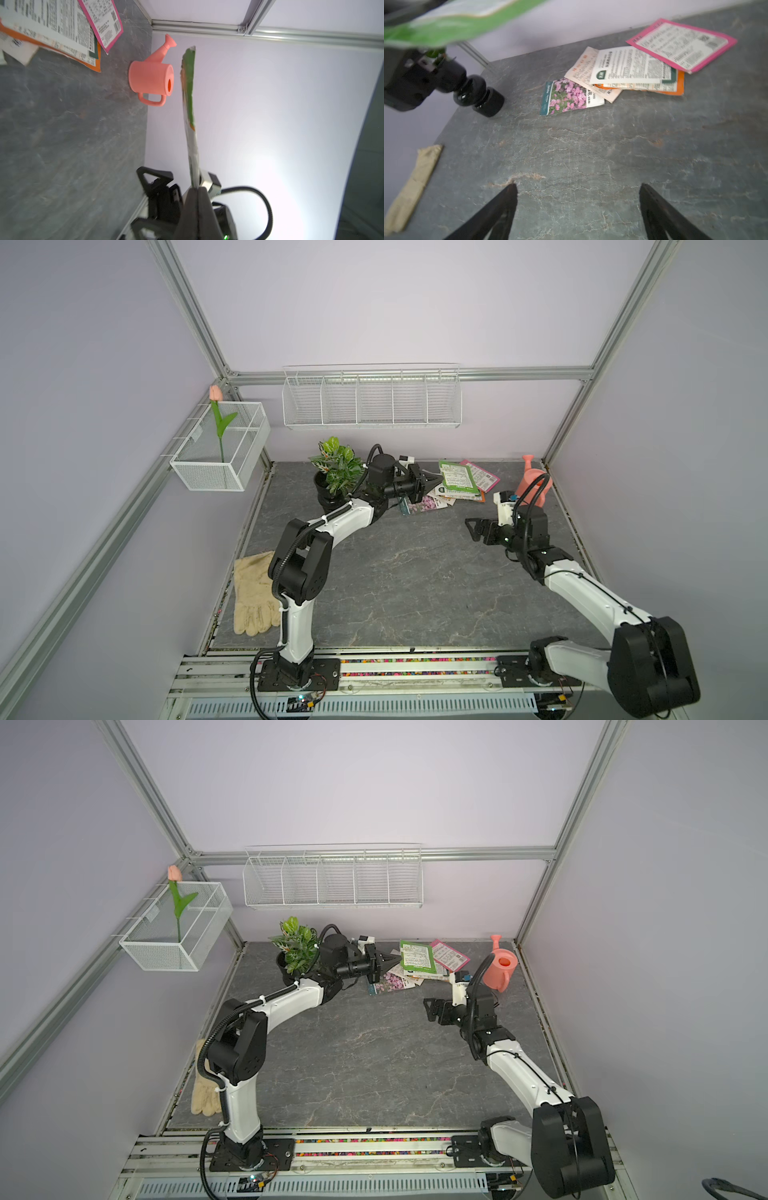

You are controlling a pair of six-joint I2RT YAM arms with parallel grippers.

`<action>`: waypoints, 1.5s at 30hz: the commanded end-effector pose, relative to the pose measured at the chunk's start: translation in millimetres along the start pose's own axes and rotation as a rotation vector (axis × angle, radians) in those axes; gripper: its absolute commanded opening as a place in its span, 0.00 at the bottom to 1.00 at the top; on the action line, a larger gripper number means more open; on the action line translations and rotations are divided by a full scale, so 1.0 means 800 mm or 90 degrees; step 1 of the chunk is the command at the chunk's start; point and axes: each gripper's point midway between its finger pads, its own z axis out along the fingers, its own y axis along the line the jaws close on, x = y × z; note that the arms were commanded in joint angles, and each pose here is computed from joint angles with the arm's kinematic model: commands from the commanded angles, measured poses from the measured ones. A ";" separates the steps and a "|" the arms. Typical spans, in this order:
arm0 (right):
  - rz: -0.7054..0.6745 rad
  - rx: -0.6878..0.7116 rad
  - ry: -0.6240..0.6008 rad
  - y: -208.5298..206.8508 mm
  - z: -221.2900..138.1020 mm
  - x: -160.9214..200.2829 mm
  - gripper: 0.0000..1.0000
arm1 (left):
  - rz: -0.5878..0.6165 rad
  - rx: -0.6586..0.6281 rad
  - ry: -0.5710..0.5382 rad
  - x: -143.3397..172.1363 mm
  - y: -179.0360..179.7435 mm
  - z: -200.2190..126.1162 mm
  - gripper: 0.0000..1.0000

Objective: Arrange the seed packets in a row
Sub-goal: Pick up the seed packet from the center of the board, then place the seed packet at the center of the board.

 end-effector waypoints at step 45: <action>-0.414 -0.083 -0.268 0.138 -0.067 -0.020 0.58 | -0.086 -0.045 0.065 0.149 0.020 -0.087 0.00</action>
